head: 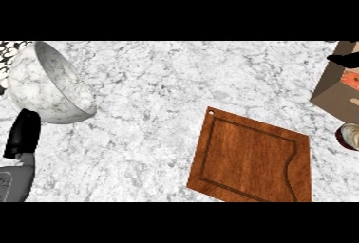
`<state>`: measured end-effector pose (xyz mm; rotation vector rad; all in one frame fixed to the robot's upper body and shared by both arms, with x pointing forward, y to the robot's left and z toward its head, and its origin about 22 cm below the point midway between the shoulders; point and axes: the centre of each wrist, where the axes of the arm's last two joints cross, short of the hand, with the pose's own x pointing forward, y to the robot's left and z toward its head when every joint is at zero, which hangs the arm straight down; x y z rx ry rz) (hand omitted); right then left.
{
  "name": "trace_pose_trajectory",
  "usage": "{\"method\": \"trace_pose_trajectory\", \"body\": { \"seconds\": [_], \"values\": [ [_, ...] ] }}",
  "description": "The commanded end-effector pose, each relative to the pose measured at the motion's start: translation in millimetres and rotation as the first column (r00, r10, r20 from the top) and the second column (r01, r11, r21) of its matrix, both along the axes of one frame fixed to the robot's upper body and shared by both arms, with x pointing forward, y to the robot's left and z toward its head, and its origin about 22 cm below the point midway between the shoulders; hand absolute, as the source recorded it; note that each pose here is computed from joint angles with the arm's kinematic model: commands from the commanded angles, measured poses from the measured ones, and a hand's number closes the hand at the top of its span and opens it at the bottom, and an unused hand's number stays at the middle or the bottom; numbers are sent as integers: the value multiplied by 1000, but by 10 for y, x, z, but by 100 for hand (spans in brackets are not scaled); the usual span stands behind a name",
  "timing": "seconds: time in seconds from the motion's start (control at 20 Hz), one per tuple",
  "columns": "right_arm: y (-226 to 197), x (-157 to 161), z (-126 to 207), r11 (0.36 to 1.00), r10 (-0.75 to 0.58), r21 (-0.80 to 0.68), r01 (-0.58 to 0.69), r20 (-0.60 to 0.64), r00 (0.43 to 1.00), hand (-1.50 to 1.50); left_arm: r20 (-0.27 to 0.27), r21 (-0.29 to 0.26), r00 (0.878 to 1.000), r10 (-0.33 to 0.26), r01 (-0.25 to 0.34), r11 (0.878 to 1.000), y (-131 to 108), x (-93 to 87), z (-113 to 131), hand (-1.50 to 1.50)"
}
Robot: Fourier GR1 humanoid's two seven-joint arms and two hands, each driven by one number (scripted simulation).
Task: Pick the squash from the cutting board and place it in the cardboard box
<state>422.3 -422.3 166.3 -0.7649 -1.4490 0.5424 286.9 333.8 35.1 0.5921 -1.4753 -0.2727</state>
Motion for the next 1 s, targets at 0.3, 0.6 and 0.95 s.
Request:
{"method": "trace_pose_trajectory", "body": {
  "seconds": [0.3,0.6,0.95],
  "values": [
    [-36,-25,-25,992,-12,123,-14,207,978,-150,-28,0,1000,8,-8,1000,94,-53,-111,0],
    [-303,-156,132,946,-119,324,0,347,930,-150,-43,-11,999,23,-24,1000,38,-45,-88,0],
    [-922,-614,237,914,-144,406,-16,362,921,-150,-36,-13,998,45,-45,999,60,-105,-108,0]
  ]
}}
